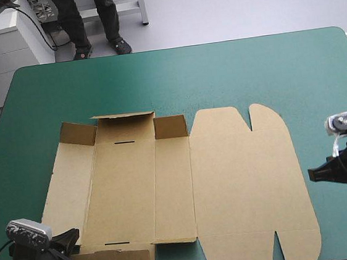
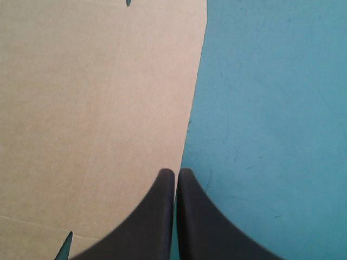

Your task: Fold the box

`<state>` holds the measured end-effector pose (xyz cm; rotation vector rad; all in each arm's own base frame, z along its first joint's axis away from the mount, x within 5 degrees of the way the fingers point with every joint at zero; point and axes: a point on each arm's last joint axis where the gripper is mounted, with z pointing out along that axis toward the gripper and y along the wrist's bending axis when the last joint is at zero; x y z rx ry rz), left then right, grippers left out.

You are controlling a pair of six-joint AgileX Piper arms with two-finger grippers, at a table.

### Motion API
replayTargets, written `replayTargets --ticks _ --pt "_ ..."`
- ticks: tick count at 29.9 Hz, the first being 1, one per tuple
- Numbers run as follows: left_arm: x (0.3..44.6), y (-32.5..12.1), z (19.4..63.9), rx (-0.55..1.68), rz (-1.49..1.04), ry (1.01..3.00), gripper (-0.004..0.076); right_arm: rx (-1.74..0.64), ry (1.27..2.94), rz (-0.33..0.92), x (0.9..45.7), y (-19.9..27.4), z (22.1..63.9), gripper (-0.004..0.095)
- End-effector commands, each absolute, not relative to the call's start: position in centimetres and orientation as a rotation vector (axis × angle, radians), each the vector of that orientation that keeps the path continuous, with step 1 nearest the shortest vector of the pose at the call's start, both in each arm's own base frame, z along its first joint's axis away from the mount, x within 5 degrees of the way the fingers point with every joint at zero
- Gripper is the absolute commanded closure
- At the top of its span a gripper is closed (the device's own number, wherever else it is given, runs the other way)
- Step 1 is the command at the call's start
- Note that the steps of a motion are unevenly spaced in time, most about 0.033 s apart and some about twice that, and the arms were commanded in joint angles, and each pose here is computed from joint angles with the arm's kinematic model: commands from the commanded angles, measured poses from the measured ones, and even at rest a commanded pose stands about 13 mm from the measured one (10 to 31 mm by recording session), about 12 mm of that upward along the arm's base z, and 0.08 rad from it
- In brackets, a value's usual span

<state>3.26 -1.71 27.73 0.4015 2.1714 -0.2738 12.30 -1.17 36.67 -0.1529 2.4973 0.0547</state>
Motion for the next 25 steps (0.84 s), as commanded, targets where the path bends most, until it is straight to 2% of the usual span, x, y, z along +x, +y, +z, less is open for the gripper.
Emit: replayTargets --ticks 1,5,10,16,25 --pt "3.5 -1.9 28.9 0.369 -0.312 2.122 0.0732 -0.125 2.436 0.049 11.4 -0.9 35.4 0.0908" --pt "4.1 -2.2 29.1 0.36 -0.322 2.177 0.0732 -0.134 2.433 0.06 11.0 -0.6 33.4 0.0908" --pt "5.8 -3.3 31.0 0.344 -0.383 2.244 0.0732 -0.151 2.446 0.076 10.9 -0.4 32.8 0.0908" --pt "10.0 -5.0 33.8 0.356 -0.368 2.328 0.0732 -0.146 2.435 0.092 11.0 -0.3 32.8 0.0908" --pt "16.7 -6.2 36.4 0.362 -0.201 2.368 0.0731 -0.146 2.435 0.092 11.0 -0.3 32.8 0.0908"
